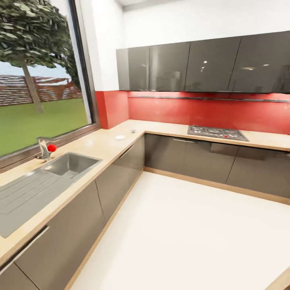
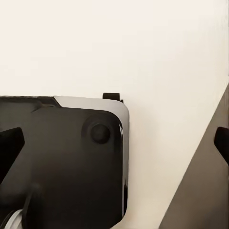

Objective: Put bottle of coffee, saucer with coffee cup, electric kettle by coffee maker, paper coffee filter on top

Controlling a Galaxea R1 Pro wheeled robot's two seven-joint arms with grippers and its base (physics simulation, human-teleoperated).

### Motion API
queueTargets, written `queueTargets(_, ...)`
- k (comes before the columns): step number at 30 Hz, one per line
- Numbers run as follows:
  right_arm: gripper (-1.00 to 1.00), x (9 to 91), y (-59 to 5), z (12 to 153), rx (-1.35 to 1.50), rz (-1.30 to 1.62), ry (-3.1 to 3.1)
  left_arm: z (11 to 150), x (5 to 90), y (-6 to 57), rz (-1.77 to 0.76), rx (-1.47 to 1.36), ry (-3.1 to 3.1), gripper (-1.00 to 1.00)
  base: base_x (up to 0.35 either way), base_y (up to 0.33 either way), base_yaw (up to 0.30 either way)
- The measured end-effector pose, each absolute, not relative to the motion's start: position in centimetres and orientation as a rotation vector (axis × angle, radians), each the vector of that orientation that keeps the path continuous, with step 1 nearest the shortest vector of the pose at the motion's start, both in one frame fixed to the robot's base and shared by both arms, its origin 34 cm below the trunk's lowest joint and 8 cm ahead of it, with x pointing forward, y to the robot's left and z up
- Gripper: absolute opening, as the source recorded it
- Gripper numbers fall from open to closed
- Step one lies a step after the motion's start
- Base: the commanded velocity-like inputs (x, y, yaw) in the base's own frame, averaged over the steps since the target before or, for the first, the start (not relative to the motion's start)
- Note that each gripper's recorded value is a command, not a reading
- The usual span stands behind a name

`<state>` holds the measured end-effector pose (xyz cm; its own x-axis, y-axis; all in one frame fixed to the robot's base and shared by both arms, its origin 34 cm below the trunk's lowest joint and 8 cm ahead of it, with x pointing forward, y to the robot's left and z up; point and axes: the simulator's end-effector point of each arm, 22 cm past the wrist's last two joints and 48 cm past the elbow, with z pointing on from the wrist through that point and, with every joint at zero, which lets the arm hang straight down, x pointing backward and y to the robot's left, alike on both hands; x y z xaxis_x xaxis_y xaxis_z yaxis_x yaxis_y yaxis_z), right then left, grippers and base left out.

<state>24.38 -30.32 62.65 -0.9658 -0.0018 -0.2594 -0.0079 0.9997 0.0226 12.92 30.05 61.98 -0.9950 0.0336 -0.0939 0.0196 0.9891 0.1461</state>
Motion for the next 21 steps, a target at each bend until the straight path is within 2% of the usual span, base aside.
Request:
queueTargets(4, 1.0, 24.38, -30.32, 62.65, -0.007, 0.034, 2.879, 61.99, 12.89, 30.1, 0.223, 0.04, 3.037, 1.0, 0.295, -0.176, -0.181)
queueTargets(21, 1.0, 24.41, -29.97, 62.65, -0.03, 0.041, 2.877, 62.01, 12.88, 30.27, 0.229, 0.046, 3.036, 1.0, 0.309, -0.134, -0.007)
